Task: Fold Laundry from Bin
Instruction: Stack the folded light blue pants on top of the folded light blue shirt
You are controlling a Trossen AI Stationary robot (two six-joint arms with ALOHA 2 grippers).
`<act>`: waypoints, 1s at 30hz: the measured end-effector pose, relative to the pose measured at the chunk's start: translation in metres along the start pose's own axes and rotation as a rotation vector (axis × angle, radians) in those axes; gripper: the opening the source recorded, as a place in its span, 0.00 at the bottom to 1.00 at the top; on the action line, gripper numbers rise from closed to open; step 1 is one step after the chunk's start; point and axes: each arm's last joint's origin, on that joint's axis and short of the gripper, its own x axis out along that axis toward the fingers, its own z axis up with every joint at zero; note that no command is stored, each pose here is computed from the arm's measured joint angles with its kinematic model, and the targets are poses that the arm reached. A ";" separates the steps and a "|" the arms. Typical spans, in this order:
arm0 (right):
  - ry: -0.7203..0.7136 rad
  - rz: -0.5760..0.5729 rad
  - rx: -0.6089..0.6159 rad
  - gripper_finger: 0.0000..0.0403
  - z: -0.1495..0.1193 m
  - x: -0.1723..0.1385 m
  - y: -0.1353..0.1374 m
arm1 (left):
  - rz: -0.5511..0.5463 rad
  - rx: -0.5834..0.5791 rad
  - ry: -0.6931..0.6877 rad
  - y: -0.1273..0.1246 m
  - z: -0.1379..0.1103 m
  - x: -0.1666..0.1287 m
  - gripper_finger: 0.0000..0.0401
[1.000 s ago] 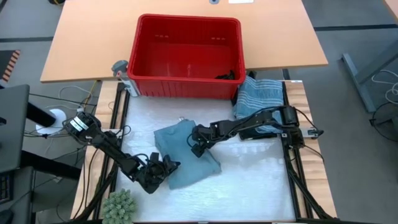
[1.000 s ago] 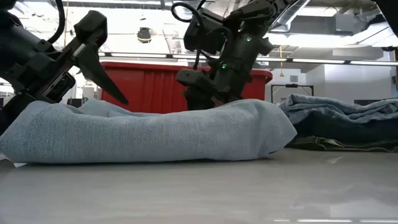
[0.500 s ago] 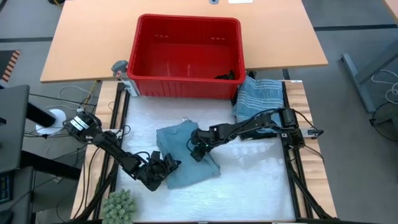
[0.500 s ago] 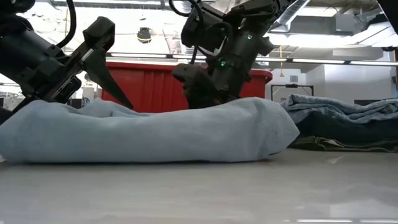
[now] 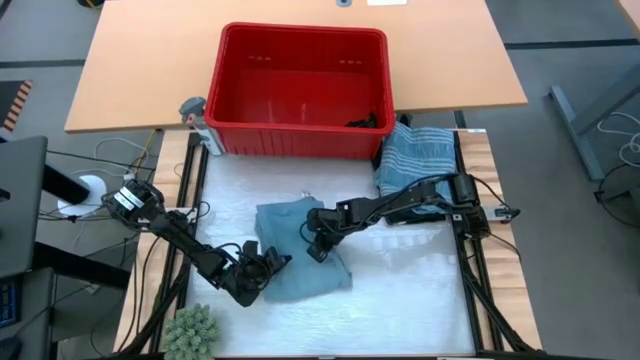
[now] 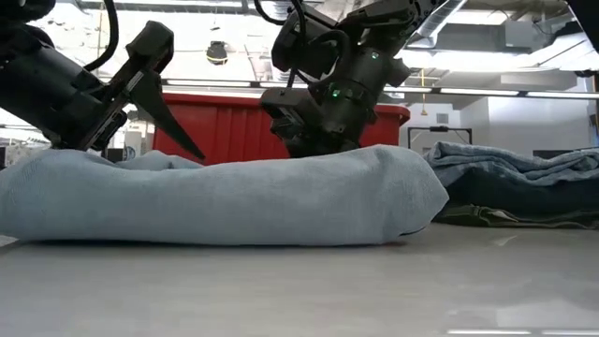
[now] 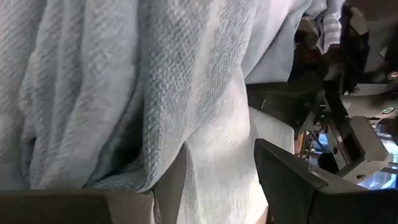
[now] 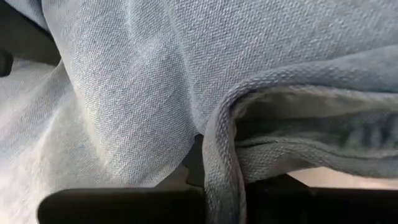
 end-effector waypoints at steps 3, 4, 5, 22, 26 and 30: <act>0.015 0.013 0.003 0.16 0.000 -0.008 0.001 | -0.052 -0.013 0.012 -0.005 -0.004 -0.001 0.46; 0.016 0.020 0.008 0.16 0.001 -0.013 0.001 | -0.074 -0.022 0.020 -0.007 -0.006 -0.002 0.46; 0.016 0.031 0.016 0.16 0.002 -0.018 0.001 | -0.098 -0.028 0.025 -0.010 -0.007 -0.002 0.46; -0.055 -0.077 0.216 0.16 0.021 -0.099 -0.029 | -0.571 0.109 0.234 -0.085 -0.002 -0.018 0.46; -0.074 -0.119 0.242 0.16 0.018 -0.125 -0.034 | -0.675 0.194 0.235 -0.112 0.021 -0.026 0.46; -0.139 -0.112 0.250 0.16 0.014 -0.159 -0.033 | -0.727 0.305 0.190 -0.132 0.044 -0.038 0.46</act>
